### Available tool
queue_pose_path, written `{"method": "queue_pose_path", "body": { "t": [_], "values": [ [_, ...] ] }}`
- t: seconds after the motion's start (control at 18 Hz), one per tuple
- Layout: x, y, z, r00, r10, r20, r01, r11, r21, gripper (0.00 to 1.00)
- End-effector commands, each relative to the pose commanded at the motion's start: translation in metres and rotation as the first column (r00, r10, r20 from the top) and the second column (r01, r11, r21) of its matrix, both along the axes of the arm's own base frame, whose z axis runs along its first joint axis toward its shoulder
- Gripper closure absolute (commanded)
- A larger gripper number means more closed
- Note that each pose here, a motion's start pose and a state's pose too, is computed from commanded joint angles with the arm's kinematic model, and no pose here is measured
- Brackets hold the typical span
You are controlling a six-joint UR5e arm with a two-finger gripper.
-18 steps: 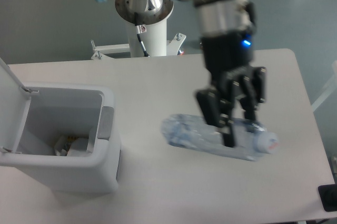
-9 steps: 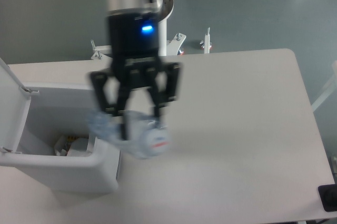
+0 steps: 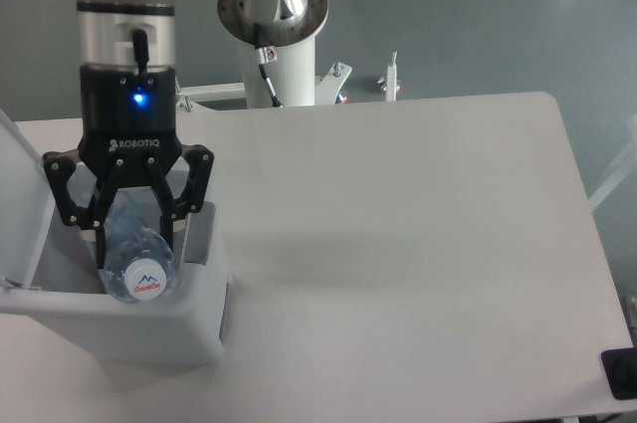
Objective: Place the trash in the trash can
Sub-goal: 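Open the gripper to release the bottle and raise it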
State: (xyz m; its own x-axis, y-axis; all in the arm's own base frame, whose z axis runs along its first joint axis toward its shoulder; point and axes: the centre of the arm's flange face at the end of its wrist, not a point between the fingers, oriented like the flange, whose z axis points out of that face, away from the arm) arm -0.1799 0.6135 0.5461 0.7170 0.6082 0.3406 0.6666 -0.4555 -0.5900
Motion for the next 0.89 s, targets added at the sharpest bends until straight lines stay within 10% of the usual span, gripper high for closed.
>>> {"method": "queue_pose_path", "body": {
  "t": [0.06, 0.44, 0.89],
  "values": [
    [0.001, 0.000, 0.001, 1.000, -0.006, -0.004, 0.006, 1.000, -0.001, 0.00],
    [-0.009, -0.014, 0.021, 0.995, -0.047, -0.085, 0.047, 0.999, 0.002, 0.00],
    [-0.153, -0.077, 0.027, 0.977, 0.112, -0.181, -0.120, 0.992, -0.032, 0.00]
  ]
}}
